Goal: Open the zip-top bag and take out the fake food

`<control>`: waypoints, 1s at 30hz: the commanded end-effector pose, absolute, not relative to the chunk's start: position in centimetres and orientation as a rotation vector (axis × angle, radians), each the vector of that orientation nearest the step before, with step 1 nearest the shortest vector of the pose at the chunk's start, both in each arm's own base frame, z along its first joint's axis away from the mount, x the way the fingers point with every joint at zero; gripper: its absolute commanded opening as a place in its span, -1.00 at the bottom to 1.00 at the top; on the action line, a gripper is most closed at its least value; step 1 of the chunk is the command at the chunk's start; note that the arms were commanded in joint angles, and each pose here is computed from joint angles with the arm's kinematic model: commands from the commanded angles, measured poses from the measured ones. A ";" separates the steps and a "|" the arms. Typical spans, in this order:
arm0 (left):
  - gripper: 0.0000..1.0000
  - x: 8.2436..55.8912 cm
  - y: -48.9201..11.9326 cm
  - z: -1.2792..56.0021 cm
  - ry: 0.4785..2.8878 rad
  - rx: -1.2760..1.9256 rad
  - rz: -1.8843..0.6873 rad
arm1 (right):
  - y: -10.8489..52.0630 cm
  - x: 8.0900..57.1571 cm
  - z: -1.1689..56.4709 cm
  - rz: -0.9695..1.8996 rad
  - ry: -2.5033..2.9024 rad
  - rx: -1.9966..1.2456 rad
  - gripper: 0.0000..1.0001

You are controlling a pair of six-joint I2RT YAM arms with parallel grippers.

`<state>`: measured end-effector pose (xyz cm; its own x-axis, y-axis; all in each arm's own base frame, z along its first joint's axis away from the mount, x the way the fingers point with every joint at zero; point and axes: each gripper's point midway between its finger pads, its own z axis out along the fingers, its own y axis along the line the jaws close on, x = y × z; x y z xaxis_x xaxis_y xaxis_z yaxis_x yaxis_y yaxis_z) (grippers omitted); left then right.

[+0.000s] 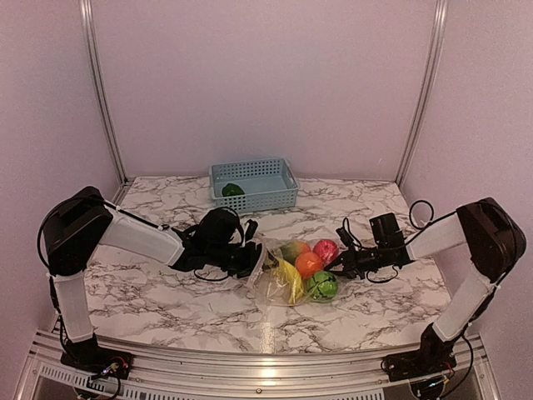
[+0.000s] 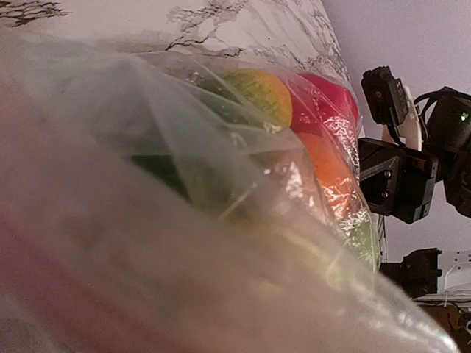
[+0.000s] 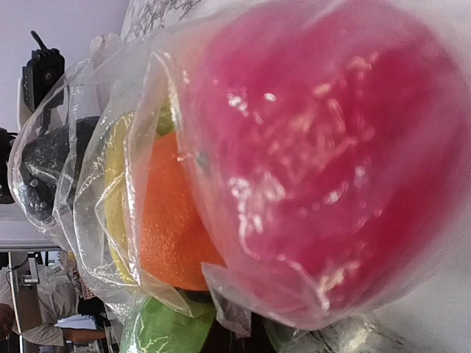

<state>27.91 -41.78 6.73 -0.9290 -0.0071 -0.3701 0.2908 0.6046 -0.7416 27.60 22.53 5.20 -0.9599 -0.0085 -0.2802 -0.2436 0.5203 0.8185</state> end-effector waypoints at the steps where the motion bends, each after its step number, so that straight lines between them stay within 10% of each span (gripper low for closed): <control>1: 0.26 28.0 -44.4 7.0 2.437 0.257 -1.309 | 23.3 27.6 4.7 1.414 2.540 -0.292 -1.00; 13: 0.98 29.4 -44.8 5.0 2.500 0.218 -1.198 | 23.7 28.7 4.6 1.404 2.546 -0.318 -1.00; 21: 0.96 29.9 -44.9 3.0 2.602 0.244 -1.082 | 25.1 28.8 4.9 1.421 2.541 -0.399 -1.00; 30: 0.44 29.7 -42.0 2.1 2.664 0.150 -0.947 | 24.4 28.5 5.0 1.365 2.555 -0.384 -1.00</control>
<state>30.80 -44.97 4.36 -0.9312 -0.0072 -0.3644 0.2573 0.6952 -0.6712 28.83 24.41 4.83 -0.9473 -0.1096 -0.3009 -0.3132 0.5127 0.7994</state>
